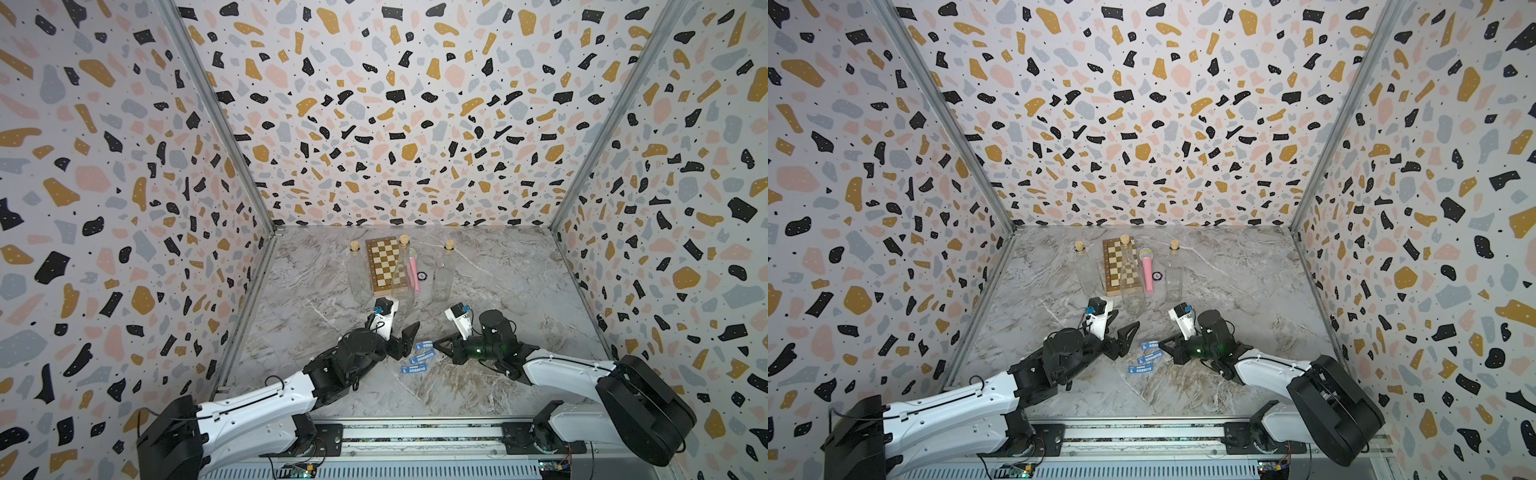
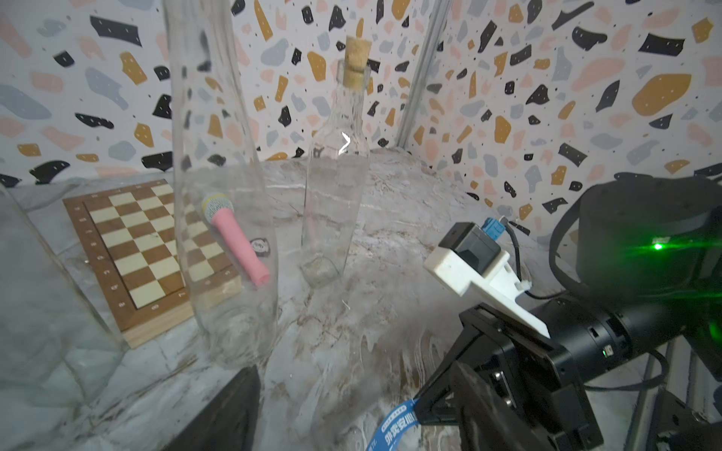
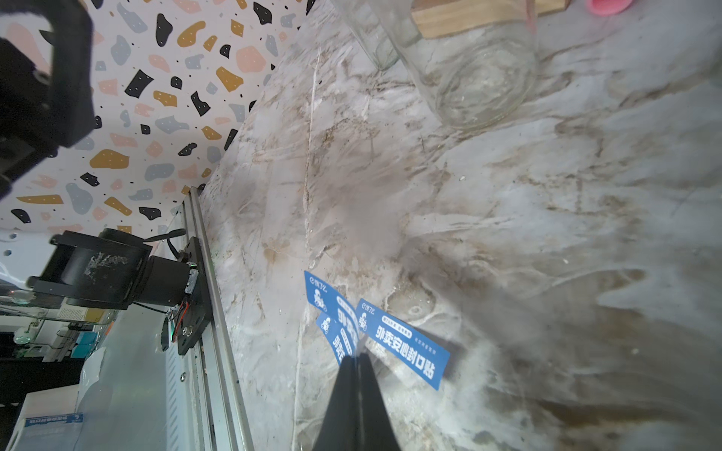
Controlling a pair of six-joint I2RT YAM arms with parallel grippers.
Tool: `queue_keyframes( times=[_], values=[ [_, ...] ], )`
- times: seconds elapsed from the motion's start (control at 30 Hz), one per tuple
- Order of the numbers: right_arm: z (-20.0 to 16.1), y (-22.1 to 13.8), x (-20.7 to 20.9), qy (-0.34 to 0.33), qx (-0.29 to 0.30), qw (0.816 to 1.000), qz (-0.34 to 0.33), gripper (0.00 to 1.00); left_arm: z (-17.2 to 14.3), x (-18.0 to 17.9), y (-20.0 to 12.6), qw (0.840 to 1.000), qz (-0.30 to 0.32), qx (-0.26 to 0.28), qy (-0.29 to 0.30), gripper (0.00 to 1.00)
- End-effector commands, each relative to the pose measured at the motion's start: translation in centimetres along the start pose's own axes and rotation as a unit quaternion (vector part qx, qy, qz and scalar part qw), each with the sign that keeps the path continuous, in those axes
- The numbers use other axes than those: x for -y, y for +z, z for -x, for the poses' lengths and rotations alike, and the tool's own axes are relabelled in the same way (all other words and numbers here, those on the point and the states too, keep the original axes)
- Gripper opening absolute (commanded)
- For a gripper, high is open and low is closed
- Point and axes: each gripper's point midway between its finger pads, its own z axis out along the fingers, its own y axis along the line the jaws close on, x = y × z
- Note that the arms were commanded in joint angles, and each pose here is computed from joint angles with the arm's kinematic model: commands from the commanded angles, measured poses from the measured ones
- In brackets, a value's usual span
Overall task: Remove the label from the bottle
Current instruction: Place the label at the center of the board.
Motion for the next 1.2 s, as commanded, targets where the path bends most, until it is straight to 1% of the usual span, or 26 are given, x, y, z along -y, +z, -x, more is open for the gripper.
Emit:
queue_keyframes(
  times=[0.0,0.17,0.37,0.47,0.67,0.8,0.93,1.1,1.17],
  values=[
    [1.9,0.5,-0.9,-0.011,0.018,1.000,0.013,0.02,-1.5,0.5,-0.3,0.999,-0.023,-0.018,-0.029,0.76],
    [2.0,1.3,-1.0,-0.006,0.008,1.000,0.020,0.03,-3.9,0.2,0.1,0.998,-0.025,-0.041,-0.046,0.76],
    [2.1,2.1,-0.8,-0.001,0.000,1.000,0.024,0.04,-5.4,0.4,1.3,0.996,-0.030,-0.056,-0.056,0.75],
    [2.1,2.3,-0.7,0.003,-0.002,1.000,0.026,0.05,-6.3,-0.1,1.8,0.996,-0.015,-0.063,-0.062,0.72],
    [1.2,2.8,-0.3,0.016,-0.028,0.999,0.025,0.08,-7.1,-0.5,2.3,0.996,-0.004,-0.070,-0.060,0.70],
    [1.1,2.9,-0.1,0.024,-0.031,0.999,0.020,0.08,-8.1,-0.8,2.7,0.995,0.002,-0.078,-0.061,0.68],
    [1.2,3.1,0.2,0.032,-0.035,0.999,0.010,0.08,-9.0,-0.6,3.1,0.993,-0.004,-0.094,-0.066,0.66],
    [1.0,3.3,0.7,0.041,-0.041,0.998,0.003,0.10,-9.4,-0.5,3.3,0.993,-0.006,-0.101,-0.067,0.64],
    [0.7,3.4,0.9,0.045,-0.046,0.998,0.001,0.10,-9.6,-0.8,3.3,0.992,0.002,-0.103,-0.069,0.58]
  ],
)
